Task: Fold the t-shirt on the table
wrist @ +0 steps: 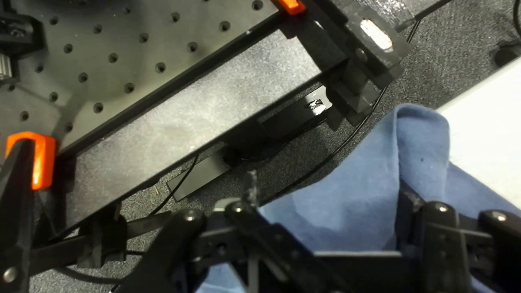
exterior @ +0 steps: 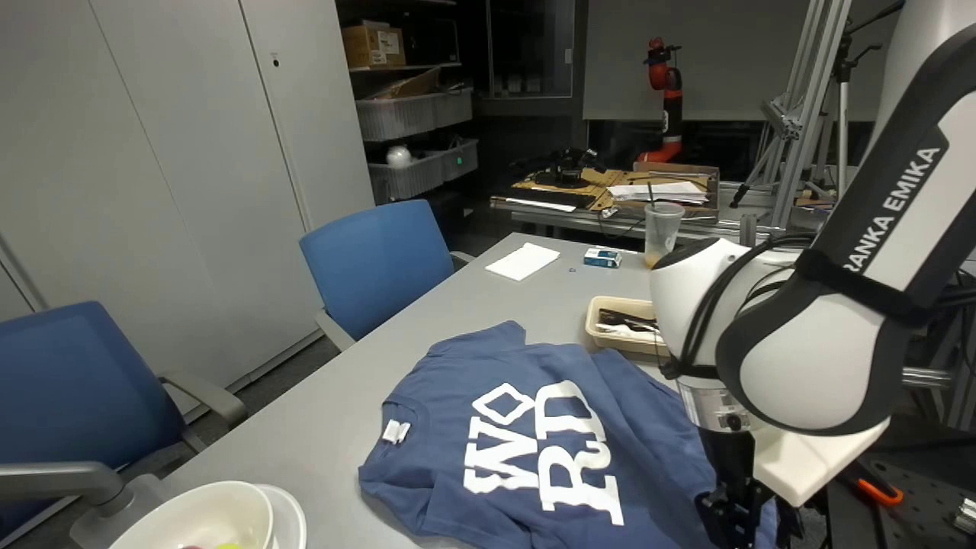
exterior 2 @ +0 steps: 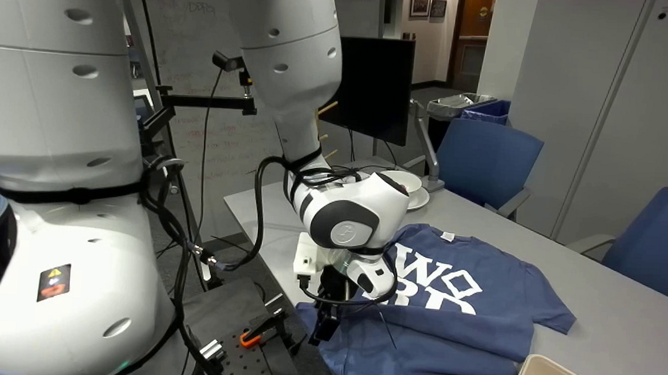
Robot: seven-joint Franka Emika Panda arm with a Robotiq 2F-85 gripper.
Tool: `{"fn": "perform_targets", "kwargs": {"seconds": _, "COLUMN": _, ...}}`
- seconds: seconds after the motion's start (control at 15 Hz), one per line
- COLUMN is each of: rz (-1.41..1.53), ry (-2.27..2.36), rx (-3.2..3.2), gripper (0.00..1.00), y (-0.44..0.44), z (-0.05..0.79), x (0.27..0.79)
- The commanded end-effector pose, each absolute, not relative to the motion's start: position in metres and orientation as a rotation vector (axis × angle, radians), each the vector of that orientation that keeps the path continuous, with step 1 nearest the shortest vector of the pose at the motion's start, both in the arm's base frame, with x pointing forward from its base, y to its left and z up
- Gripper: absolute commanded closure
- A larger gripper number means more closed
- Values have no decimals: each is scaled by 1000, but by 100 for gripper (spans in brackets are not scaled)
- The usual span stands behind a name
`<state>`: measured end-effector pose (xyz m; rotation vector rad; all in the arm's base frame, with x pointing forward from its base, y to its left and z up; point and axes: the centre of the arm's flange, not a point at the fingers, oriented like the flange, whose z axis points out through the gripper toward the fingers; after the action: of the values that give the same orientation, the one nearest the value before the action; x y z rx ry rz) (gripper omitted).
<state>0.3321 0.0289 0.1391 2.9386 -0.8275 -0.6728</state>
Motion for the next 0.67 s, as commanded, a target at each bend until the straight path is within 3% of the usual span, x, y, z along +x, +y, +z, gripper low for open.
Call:
{"fn": "perform_targets", "kwargs": {"seconds": 0.0, "rz": -655, "ry": -823, "rx": 2966, "gripper": 56, "y": 30, "z": 140, "x": 295}}
{"fn": "perform_targets", "kwargs": {"seconds": 0.33, "rz": -635, "ry": -799, "rx": 2964, "gripper": 95, "y": 33, "z": 155, "x": 294}}
{"fn": "perform_targets", "kwargs": {"seconds": 0.4, "rz": -624, "ry": -793, "rx": 2963, "gripper": 100, "y": 33, "z": 159, "x": 295}}
{"fn": "perform_targets", "kwargs": {"seconds": 0.6, "rz": -596, "ry": -776, "rx": 2952, "gripper": 100, "y": 31, "z": 177, "x": 302}}
